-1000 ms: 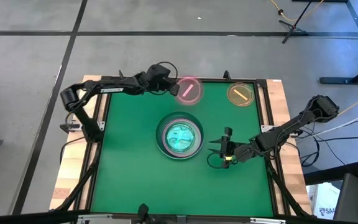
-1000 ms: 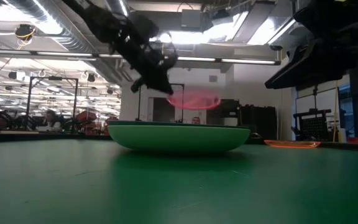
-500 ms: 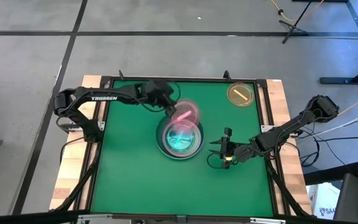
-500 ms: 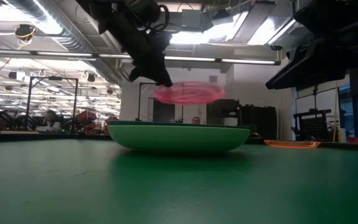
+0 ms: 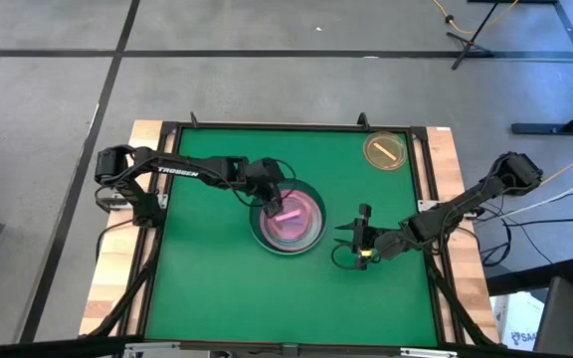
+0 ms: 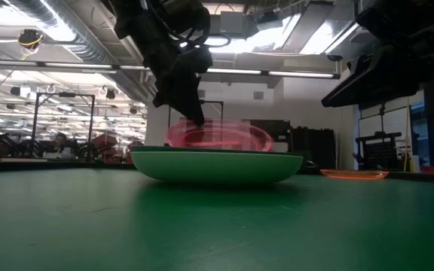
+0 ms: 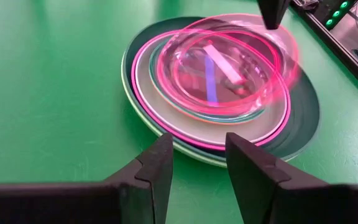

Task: Stack plastic plates
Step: Stack the pink plate on top of the blue plate, then stack the orange plate on top of the pink plate

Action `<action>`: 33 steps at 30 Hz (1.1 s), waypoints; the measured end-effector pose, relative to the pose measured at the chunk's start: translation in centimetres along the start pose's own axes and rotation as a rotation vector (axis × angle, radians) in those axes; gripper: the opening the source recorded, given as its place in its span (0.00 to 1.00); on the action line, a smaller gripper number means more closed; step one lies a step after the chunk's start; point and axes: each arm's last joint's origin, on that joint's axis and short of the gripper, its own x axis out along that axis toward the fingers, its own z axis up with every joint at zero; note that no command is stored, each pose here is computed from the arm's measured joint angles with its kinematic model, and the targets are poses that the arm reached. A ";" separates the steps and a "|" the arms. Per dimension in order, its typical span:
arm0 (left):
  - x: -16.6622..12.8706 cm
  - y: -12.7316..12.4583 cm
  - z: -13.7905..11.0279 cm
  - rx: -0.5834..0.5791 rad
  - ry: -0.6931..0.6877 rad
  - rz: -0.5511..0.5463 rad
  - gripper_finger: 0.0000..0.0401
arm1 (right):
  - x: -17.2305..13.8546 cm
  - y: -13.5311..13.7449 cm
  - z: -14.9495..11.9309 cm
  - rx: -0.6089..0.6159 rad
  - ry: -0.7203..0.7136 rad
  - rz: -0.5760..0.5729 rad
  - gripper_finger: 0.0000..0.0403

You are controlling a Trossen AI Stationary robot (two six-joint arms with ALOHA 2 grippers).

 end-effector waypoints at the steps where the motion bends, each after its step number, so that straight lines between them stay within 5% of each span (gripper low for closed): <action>1: 0.2 -0.1 -0.1 0.002 0.008 0.002 0.01 | 0.0 0.0 0.0 0.002 -0.002 0.000 0.35; 7: 0.3 0.1 -0.2 -0.027 0.017 0.011 0.03 | 0.0 0.0 -0.1 -0.002 0.005 -0.007 0.35; 19: -0.4 -0.5 -0.4 0.026 -0.014 0.105 0.30 | 0.0 0.0 0.0 -0.002 0.004 -0.004 0.35; 26: -2.3 -6.6 -2.2 0.286 -0.136 0.057 0.31 | 0.0 0.0 -0.2 0.009 0.014 0.001 0.35; 33: -2.9 -12.0 -5.3 0.431 -0.402 -0.130 0.31 | 0.0 -0.1 -0.4 0.024 0.038 -0.003 0.35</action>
